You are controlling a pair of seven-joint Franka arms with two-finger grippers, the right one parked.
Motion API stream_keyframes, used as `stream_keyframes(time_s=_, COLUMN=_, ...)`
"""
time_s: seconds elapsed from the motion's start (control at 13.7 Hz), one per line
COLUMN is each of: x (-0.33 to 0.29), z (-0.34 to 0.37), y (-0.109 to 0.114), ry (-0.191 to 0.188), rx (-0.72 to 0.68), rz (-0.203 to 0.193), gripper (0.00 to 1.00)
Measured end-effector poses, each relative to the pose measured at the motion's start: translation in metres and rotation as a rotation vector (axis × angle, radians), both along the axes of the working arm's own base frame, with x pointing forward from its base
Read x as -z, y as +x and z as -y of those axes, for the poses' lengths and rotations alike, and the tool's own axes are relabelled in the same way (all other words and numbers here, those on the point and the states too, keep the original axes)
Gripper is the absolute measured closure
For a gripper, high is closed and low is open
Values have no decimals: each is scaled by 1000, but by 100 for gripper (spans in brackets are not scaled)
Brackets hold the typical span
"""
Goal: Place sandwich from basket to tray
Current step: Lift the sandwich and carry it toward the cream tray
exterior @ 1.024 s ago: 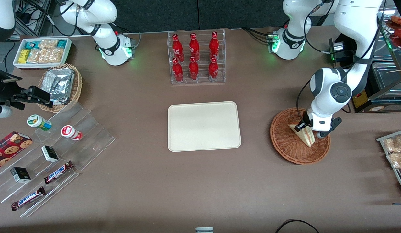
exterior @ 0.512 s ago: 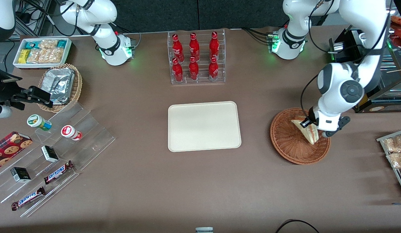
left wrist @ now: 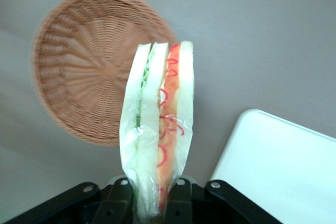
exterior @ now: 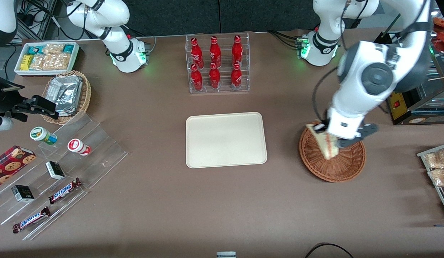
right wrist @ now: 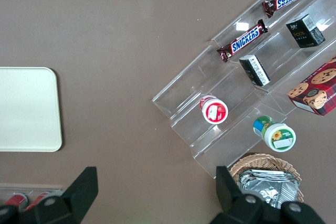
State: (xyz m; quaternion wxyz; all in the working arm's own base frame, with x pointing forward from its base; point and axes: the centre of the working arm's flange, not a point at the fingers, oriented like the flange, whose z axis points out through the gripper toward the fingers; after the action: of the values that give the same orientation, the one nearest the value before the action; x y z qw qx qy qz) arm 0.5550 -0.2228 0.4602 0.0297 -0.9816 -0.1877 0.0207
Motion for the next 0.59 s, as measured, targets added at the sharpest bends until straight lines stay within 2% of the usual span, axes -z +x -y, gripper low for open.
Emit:
stream_keyframes(time_s=0.29, x=41, z=112, y=-17, ry=6, rx=73, rz=-39, gripper=85)
stream_keyframes(time_s=0.59, x=82, z=195, y=-32, ry=7, rx=142, rz=-68, gripper=85)
